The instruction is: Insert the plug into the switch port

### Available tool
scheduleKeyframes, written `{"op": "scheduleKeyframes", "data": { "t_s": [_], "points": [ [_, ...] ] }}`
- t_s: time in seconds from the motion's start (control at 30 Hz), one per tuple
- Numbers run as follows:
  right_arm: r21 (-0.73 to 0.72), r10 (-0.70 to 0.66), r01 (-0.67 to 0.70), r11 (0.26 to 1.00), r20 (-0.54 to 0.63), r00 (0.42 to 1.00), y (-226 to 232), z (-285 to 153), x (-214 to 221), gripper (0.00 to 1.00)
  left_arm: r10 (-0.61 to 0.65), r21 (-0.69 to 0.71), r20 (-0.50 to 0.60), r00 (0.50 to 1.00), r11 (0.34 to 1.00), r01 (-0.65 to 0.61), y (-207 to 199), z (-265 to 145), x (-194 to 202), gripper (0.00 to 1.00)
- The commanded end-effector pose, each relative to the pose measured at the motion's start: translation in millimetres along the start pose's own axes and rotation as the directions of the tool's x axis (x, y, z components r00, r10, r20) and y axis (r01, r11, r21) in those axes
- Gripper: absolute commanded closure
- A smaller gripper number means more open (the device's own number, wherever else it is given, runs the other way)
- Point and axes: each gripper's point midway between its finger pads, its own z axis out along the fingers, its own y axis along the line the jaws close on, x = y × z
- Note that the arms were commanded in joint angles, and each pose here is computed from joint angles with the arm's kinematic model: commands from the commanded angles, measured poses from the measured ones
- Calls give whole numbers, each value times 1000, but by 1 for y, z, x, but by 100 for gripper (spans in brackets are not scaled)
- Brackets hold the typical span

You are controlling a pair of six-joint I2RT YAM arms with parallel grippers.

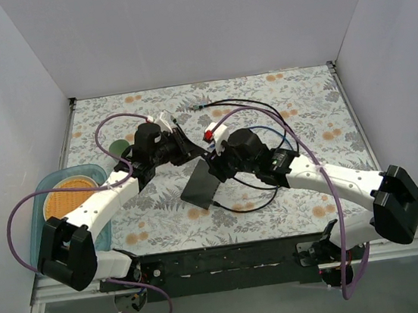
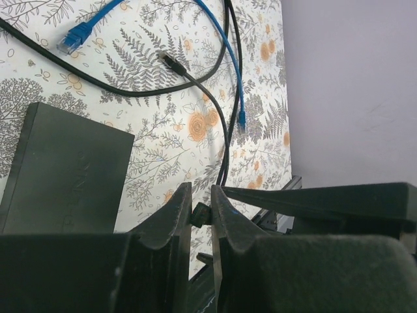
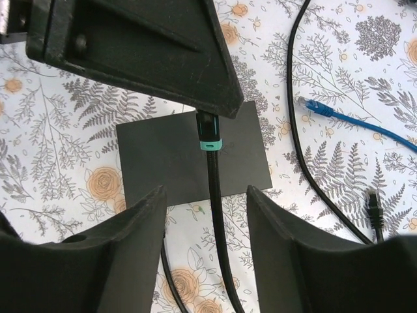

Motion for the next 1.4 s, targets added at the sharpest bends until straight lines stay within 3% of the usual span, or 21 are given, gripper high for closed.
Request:
{"op": "scheduleKeyframes", "data": {
  "t_s": [0.0, 0.47, 0.57, 0.6, 0.7, 0.8, 0.83, 0.9, 0.93, 0.97, 1.0, 1.37],
  "points": [
    [69, -21, 14, 998, 94, 995, -6, 3, -35, 43, -12, -22, 10, 1000, 1000, 13, -3, -1, -6, 100],
    [100, -7, -3, 995, 98, 995, -4, 25, -39, 51, -18, -4, -7, 1000, 1000, 18, -4, 0, -1, 100],
    [105, -2, -7, 994, 85, 996, -3, 30, -35, 68, -22, 5, -9, 1000, 1000, 22, -6, 0, -1, 100],
    [113, 0, -9, 994, 84, 996, -4, 31, -35, 79, -21, 9, -10, 1000, 1000, 21, -6, 0, 0, 100],
    [126, 4, -15, 992, 87, 996, -6, 30, -35, 99, -22, 11, -10, 1000, 1000, 22, -6, 0, 0, 100],
    [134, 0, -12, 991, 95, 996, -7, 26, -36, 99, -15, 13, -16, 1000, 1000, 16, -5, 0, 2, 100],
    [135, -2, -11, 991, 96, 995, -7, 25, -36, 99, -14, 13, -16, 1000, 1000, 14, -5, 1, 2, 96],
    [140, -5, -8, 990, 93, 996, -8, 22, -34, 99, -2, -1, -11, 1000, 1000, 2, -1, 1, 1, 60],
    [143, -7, -4, 990, 80, 997, -9, 20, -31, 99, 2, -15, -1, 1000, 1000, -2, 1, 1, -1, 21],
    [145, -10, -1, 989, 78, 997, -10, 18, -30, 99, 7, -32, 6, 1000, 999, -7, 4, 1, -2, 8],
    [148, -11, 1, 989, 71, 997, -11, 17, -26, 99, 9, -78, 22, 1000, 997, -7, 12, 1, -5, 2],
    [122, -16, 23, 992, -62, 998, -10, 0, 42, 99, 61, -232, 74, 995, 972, -43, 60, -6, -24, 2]
  ]
}}
